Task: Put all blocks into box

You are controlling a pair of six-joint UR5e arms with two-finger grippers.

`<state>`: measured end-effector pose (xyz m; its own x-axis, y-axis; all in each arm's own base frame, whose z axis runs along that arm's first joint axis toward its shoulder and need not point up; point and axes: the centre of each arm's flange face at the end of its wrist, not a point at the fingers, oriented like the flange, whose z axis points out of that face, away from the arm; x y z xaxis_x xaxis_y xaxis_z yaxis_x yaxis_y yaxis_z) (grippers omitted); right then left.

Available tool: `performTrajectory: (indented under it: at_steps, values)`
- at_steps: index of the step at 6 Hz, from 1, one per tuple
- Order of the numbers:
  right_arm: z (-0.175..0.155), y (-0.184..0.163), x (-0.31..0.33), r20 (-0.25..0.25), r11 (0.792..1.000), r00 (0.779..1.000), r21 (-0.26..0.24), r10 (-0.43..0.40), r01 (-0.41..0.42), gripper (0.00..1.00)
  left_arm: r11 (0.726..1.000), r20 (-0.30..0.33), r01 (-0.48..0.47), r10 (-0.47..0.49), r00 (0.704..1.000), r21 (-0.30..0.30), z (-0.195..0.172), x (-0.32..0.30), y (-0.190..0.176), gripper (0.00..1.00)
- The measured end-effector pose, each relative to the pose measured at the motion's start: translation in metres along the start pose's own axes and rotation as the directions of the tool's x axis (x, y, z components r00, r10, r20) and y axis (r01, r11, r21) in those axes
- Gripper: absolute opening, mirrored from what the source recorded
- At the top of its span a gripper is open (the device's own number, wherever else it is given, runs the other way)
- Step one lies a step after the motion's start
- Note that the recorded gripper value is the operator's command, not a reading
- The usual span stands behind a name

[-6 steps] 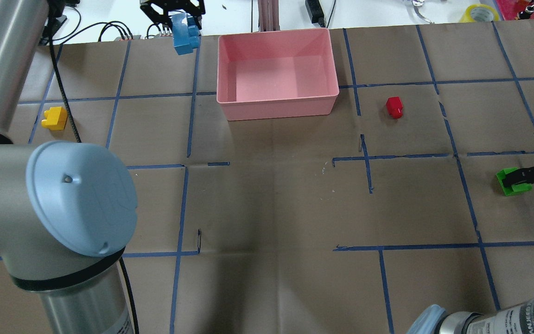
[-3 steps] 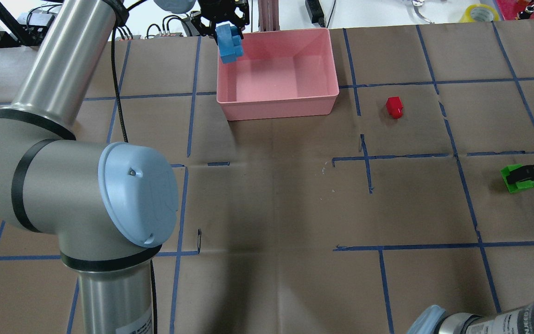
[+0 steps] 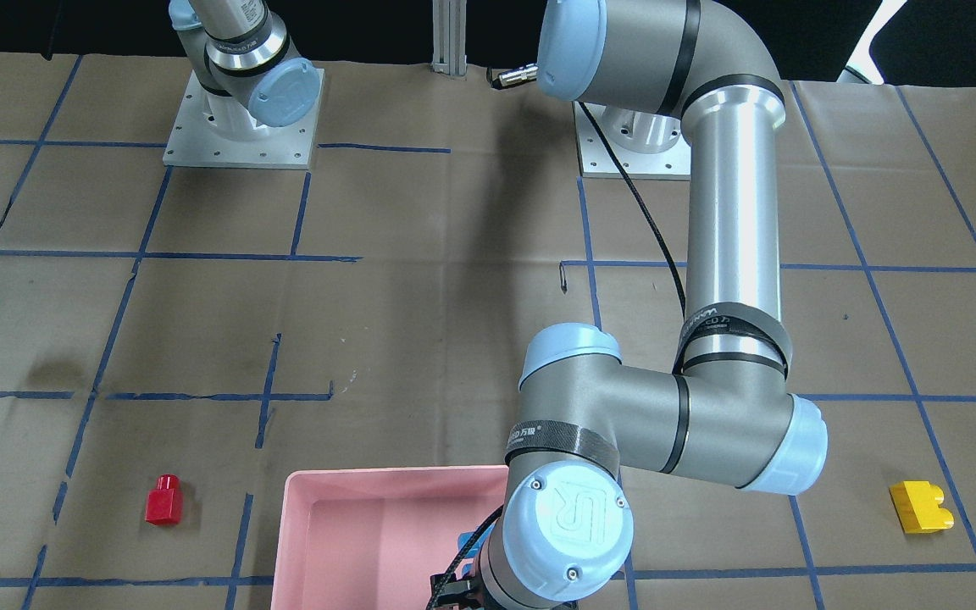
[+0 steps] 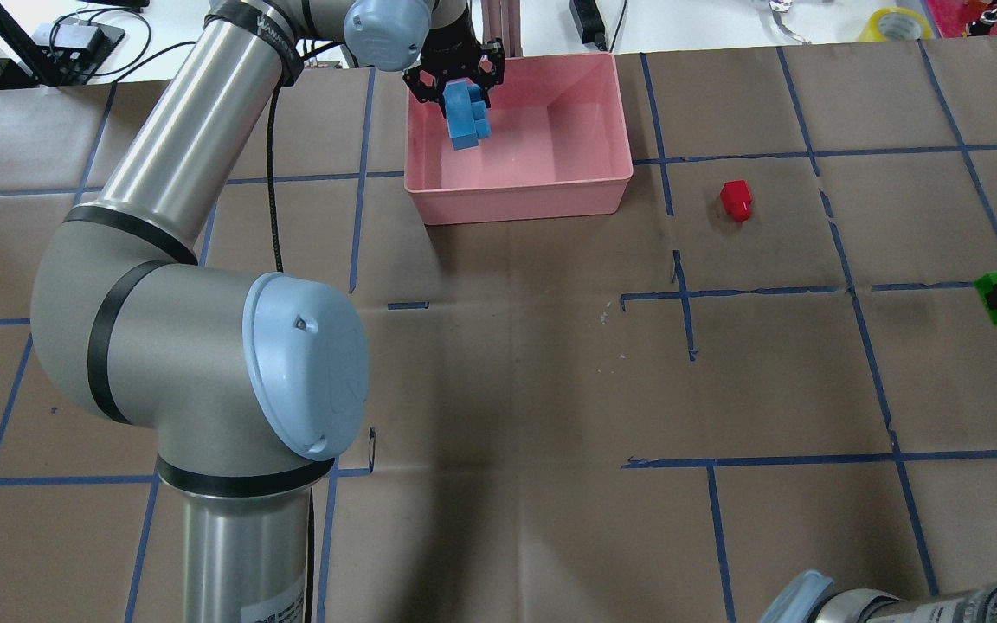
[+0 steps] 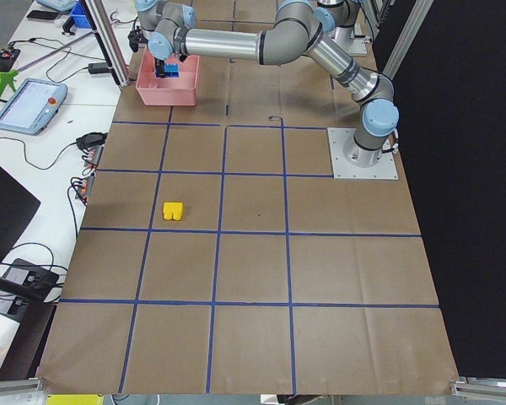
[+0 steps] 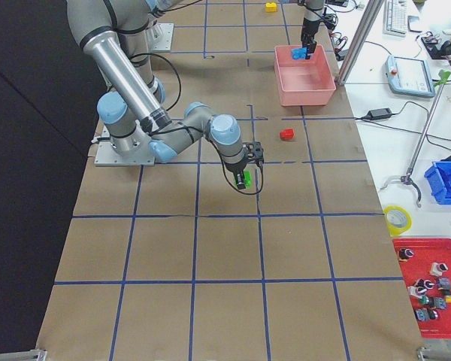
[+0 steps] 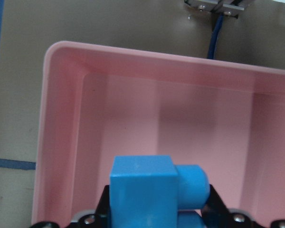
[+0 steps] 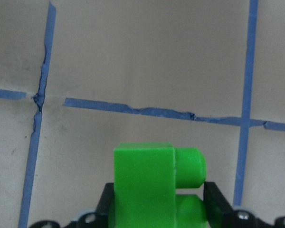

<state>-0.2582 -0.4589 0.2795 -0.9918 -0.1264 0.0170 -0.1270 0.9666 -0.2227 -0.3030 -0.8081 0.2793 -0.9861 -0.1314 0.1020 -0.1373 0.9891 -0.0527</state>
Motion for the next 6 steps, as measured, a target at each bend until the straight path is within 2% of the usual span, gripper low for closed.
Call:
performTrajectory:
  at_steps: [2, 3, 4, 6]
  values:
    - [-0.036, -0.038, -0.003, -0.036, 0.996, 0.997, 0.047, -0.069, 0.071, 0.05, 0.999, 0.005, 0.0, -0.001, 1.0, 0.036, -0.023, -0.001, -0.001, 1.0]
    - [-0.047, -0.059, -0.017, -0.027, 0.992, 0.993, 0.051, -0.111, 0.112, 0.05, 0.997, 0.021, -0.002, 0.0, 1.0, 0.083, -0.058, -0.008, -0.001, 1.0]
    - [-0.054, -0.084, -0.043, 0.008, 0.984, 0.987, 0.076, -0.162, 0.161, 0.05, 0.993, 0.035, 0.011, -0.015, 0.999, 0.117, -0.098, -0.031, -0.003, 1.0]
    - [-0.066, -0.15, -0.138, 0.095, 0.959, 0.964, 0.167, -0.248, 0.23, 0.05, 0.992, 0.062, -0.011, 0.004, 0.998, 0.125, -0.169, -0.116, -0.012, 1.0]
